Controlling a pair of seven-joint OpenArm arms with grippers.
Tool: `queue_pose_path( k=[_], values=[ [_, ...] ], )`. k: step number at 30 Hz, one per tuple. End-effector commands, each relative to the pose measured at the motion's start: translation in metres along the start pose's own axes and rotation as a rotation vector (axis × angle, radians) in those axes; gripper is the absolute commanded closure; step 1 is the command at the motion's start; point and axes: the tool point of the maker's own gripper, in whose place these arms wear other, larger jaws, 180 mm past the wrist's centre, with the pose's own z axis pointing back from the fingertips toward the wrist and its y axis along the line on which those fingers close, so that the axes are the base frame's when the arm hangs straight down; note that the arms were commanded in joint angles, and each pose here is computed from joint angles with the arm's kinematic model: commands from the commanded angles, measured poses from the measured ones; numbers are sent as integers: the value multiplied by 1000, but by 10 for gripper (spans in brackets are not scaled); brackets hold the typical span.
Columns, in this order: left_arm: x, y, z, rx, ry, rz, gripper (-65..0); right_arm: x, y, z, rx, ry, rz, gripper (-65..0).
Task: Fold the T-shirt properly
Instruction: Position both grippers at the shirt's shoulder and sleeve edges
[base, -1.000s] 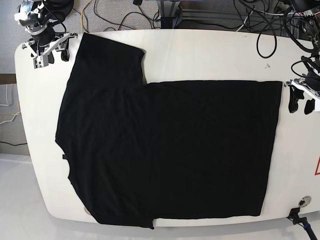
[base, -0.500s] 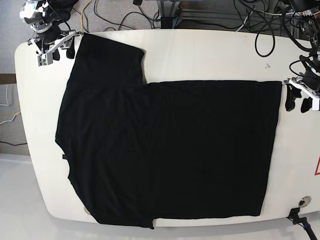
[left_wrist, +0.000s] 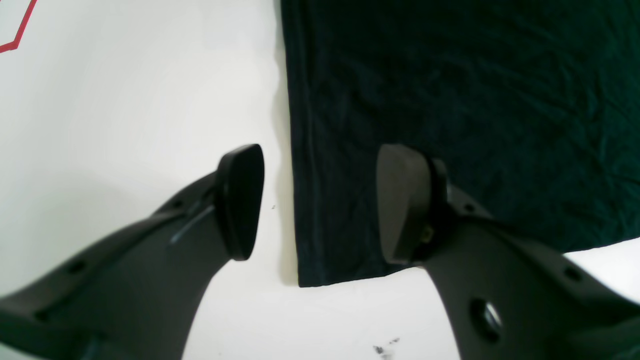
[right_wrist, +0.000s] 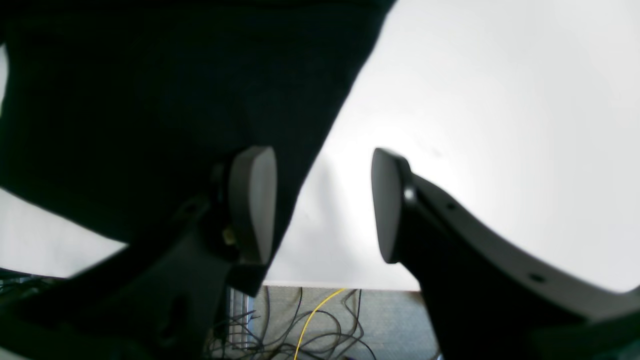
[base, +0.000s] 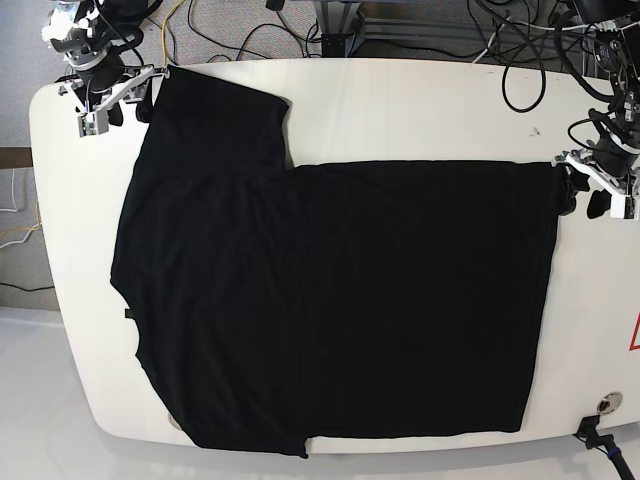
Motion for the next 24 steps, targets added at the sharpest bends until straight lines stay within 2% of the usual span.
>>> queue_pose_path(
  k=[1,24],
  values=[
    [16,3,3,-3,-51,-16,-342,10,-2,1,1,-30,14,-299],
    [15,-2,1,-16,-51,-10,-345,17,-3,-2,6,-49,17,-293]
  ],
)
